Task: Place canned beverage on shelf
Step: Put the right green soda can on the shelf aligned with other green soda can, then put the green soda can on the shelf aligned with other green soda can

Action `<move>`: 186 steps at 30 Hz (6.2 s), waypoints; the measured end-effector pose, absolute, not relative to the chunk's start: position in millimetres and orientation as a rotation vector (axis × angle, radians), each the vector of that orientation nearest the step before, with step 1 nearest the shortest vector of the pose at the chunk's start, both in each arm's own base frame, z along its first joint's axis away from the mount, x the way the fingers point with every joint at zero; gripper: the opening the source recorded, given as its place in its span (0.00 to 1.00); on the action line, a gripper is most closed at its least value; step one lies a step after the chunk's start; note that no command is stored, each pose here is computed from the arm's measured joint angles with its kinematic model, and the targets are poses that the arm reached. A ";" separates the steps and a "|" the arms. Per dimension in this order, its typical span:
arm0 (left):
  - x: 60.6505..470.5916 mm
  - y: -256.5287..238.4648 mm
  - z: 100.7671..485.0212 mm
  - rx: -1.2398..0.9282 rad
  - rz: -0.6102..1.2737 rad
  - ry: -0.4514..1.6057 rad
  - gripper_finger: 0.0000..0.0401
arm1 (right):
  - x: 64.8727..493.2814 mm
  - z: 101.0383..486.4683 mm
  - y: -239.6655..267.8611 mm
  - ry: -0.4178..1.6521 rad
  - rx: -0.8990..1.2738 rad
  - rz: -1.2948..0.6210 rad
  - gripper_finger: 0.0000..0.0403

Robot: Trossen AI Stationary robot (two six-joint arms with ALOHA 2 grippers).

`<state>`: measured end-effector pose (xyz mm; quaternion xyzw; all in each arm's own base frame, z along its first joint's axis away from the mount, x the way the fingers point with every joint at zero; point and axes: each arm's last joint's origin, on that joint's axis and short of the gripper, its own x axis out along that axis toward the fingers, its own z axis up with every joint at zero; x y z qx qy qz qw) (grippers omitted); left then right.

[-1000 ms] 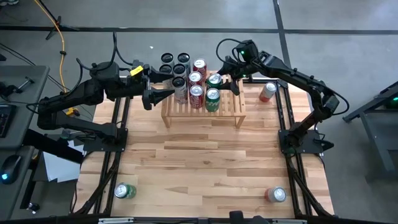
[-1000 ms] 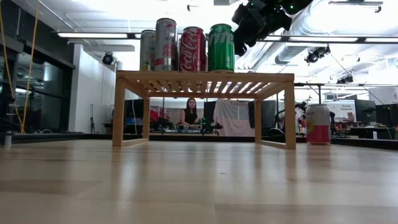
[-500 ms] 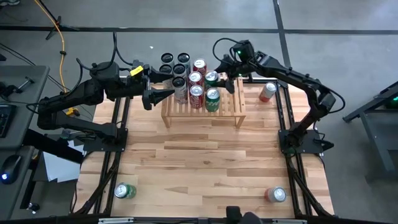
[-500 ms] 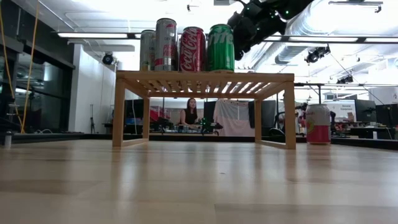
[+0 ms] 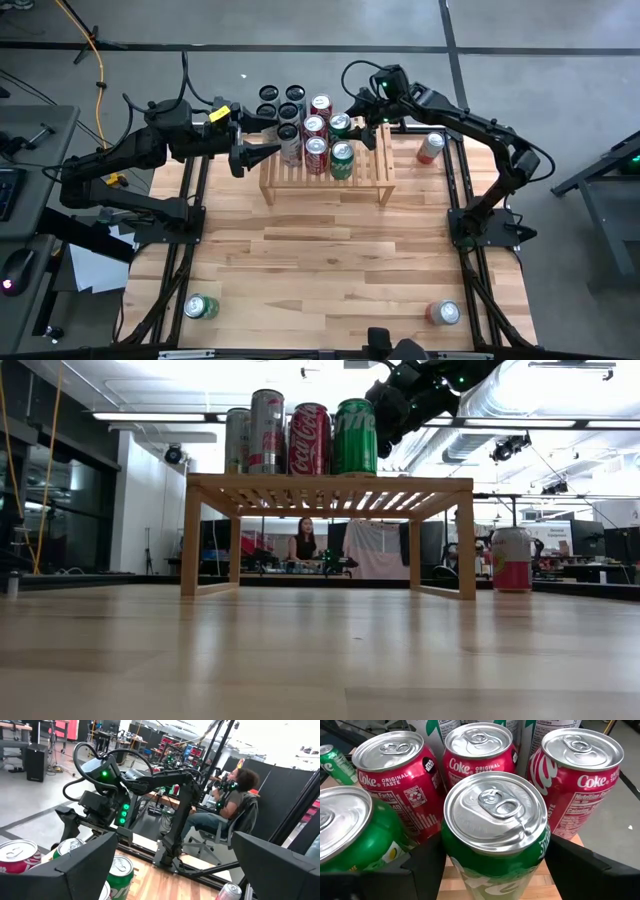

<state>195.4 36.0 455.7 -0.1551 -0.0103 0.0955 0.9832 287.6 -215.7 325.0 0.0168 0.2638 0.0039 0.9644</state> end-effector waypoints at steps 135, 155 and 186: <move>119.8 -257.1 249.7 -0.179 0.255 1.573 0.97 | 169.4 399.0 -152.9 0.615 0.351 -0.282 0.99; 119.7 -251.8 226.7 -0.233 0.268 1.611 0.70 | 169.9 399.2 -153.3 0.606 0.388 -0.291 0.99; 254.3 -4.4 453.1 0.070 0.015 0.864 0.70 | 252.4 438.3 -36.7 0.242 0.204 0.072 0.99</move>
